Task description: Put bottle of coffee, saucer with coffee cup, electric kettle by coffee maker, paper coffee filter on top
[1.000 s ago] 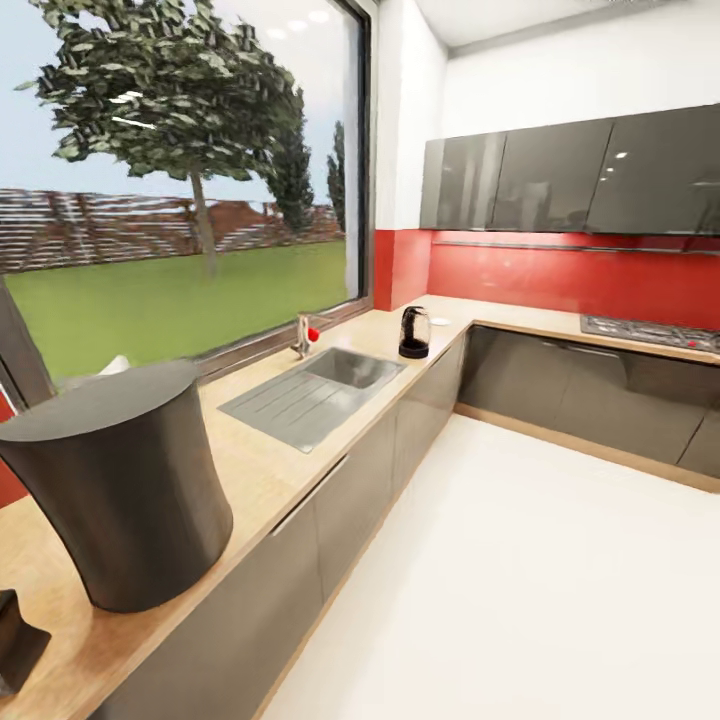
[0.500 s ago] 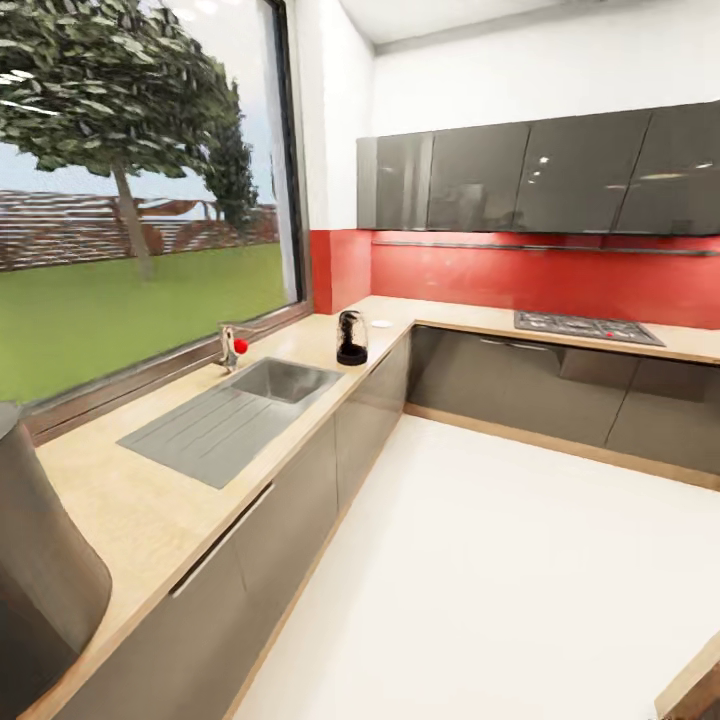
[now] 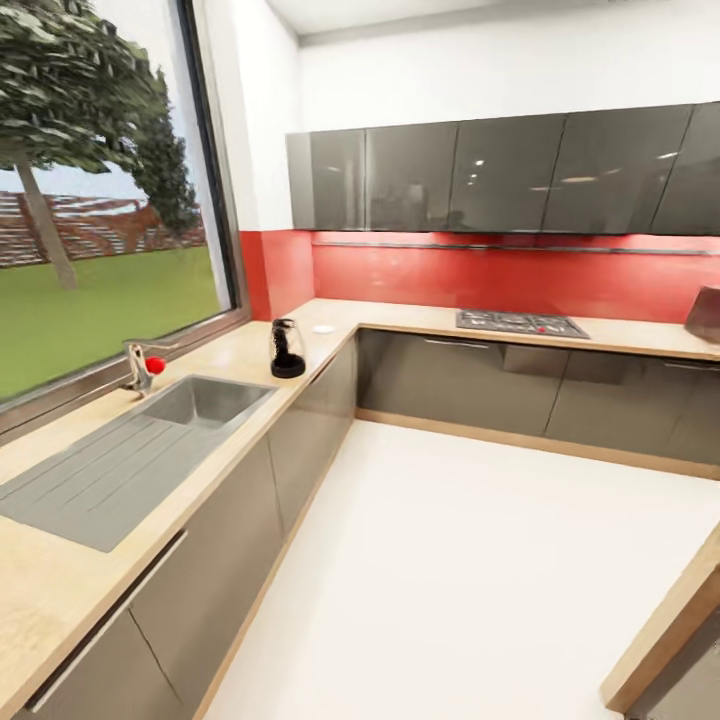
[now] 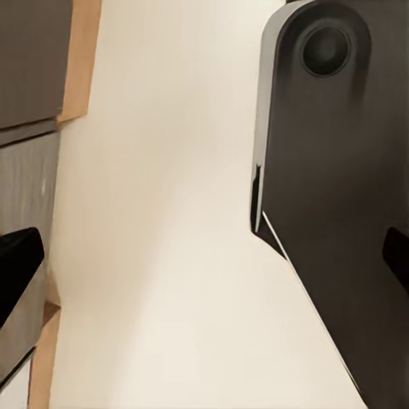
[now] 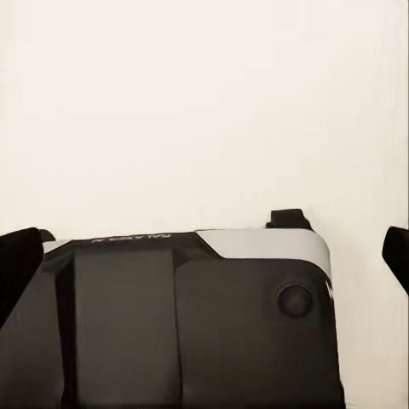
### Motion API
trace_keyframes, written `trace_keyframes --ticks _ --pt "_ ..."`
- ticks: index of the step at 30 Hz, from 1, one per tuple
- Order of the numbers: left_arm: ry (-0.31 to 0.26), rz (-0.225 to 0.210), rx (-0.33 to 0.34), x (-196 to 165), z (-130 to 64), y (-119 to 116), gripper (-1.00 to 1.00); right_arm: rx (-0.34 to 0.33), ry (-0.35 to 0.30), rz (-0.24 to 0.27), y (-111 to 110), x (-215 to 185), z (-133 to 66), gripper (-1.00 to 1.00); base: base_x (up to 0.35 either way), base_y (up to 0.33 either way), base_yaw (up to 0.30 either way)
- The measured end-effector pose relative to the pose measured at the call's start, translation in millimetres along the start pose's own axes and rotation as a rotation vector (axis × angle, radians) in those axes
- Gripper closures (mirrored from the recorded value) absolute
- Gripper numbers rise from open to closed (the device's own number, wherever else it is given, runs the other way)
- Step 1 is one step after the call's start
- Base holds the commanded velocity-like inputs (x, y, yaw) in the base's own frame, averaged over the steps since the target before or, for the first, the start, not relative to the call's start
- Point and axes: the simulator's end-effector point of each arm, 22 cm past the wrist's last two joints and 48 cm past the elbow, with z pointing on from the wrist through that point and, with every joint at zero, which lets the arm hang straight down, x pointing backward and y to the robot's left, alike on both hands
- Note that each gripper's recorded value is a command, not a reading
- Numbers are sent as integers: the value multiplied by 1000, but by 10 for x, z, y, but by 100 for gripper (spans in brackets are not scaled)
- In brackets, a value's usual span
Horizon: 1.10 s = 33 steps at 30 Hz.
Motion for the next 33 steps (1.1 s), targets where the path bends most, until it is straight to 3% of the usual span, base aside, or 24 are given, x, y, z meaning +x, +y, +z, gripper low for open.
trace_keyframes --ticks 5,8,12,19,33 --pt "1 0 -1 5 0 6 -100 21 41 -28 -396 306 -44 -100 297 -170 -300" --pt "2 0 0 6 -1 -3 -100 15 89 -97 -536 626 -88 -100 297 -170 -300" --pt "1 -3 0 5 -1 -4 -100 -1 204 -205 -655 1439 -232 -100 297 -169 -299" --pt "1 -4 -1 1 0 3 -100 -74 226 -203 -463 1604 -264 -100 297 -169 -121" --pt "1 -4 -2 1 1 12 -100 -97 197 -196 -304 1507 -232 -100 320 -96 -3"
